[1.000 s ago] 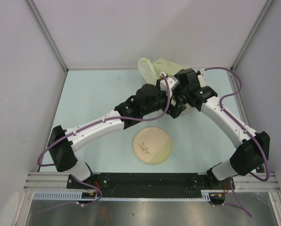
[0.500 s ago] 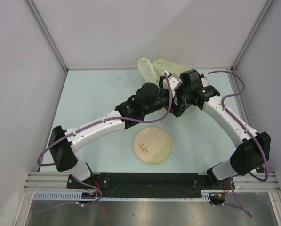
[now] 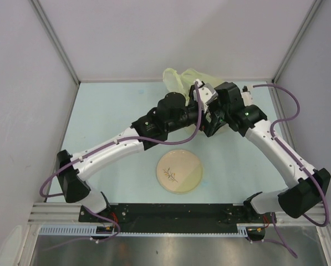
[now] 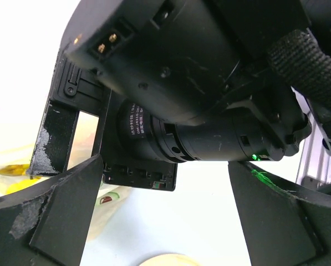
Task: Take the fake fruits out of the plastic bag
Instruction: Adjust the plastic bag at the center of the board.
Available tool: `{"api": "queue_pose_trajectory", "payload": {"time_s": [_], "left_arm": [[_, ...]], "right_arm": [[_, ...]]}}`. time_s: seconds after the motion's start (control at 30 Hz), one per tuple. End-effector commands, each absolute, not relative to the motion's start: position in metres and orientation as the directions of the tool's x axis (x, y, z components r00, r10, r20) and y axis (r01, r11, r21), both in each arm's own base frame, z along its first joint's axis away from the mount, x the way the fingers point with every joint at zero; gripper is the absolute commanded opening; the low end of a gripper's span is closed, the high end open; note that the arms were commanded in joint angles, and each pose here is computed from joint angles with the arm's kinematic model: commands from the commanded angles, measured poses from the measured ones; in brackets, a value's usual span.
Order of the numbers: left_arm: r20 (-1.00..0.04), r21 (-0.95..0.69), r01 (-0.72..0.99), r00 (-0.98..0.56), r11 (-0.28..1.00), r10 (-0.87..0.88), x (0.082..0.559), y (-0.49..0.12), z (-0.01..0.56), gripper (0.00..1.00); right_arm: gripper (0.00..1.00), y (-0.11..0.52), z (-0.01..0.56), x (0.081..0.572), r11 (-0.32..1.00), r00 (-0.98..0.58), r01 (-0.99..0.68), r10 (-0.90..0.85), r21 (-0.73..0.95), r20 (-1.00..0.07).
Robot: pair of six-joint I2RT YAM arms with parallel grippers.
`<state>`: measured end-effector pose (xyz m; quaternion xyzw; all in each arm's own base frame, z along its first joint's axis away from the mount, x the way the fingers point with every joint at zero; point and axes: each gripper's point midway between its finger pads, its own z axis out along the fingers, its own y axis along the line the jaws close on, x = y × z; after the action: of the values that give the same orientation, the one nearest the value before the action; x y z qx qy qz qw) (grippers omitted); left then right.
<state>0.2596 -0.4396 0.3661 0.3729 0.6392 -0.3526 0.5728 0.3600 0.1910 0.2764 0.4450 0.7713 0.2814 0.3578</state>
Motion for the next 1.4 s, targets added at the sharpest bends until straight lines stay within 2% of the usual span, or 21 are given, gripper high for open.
{"api": "queue_pose_trajectory", "payload": {"time_s": [0.0,0.07,0.23,0.43,0.67,0.8,0.93,1.0,1.17,1.37], "left_arm": [[-1.0,0.03,0.891,0.025,0.453,0.018,0.248,-0.426,0.413,1.0],[-1.0,0.024,0.887,0.019,0.462,0.015,0.248,-0.423,0.407,1.0],[-0.999,0.026,0.89,0.013,0.456,0.031,0.242,-0.415,0.401,1.0],[-1.0,0.025,0.884,0.013,0.467,0.028,0.236,-0.401,0.391,1.0],[-0.999,0.034,0.859,0.023,0.511,0.029,0.246,-0.379,0.391,1.0],[-0.999,0.044,0.855,0.037,0.516,0.024,0.25,-0.381,0.395,1.0],[-0.999,0.035,0.856,0.043,0.516,-0.004,0.257,-0.394,0.399,1.0],[-0.999,0.036,0.836,0.047,0.548,-0.006,0.267,-0.397,0.396,1.0],[-0.992,0.108,0.805,0.122,0.584,0.014,0.277,-0.4,0.404,1.0],[-0.989,0.139,0.811,0.147,0.568,0.033,0.268,-0.403,0.402,1.0]], "right_arm": [[1.0,0.196,0.313,0.354,0.407,-0.256,0.412,0.91,0.815,-0.325],[1.0,0.2,0.306,0.349,0.426,-0.257,0.427,0.903,0.798,-0.344],[1.0,0.209,0.287,0.348,0.397,-0.289,0.485,0.914,0.779,-0.286],[1.0,0.224,0.277,0.342,0.412,-0.303,0.497,0.907,0.763,-0.292],[1.0,0.251,0.275,0.358,0.409,-0.348,0.448,0.899,0.795,-0.267],[1.0,0.242,0.28,0.364,0.399,-0.329,0.442,0.905,0.804,-0.269],[1.0,0.235,0.272,0.38,0.434,-0.397,0.451,0.88,0.78,-0.26],[1.0,0.242,0.284,0.403,0.478,-0.456,0.321,0.834,0.818,-0.309],[1.0,0.243,0.284,0.422,0.465,-0.478,0.285,0.827,0.838,-0.297],[1.0,0.256,0.302,0.421,0.564,-0.492,0.204,0.766,0.801,-0.414]]}}
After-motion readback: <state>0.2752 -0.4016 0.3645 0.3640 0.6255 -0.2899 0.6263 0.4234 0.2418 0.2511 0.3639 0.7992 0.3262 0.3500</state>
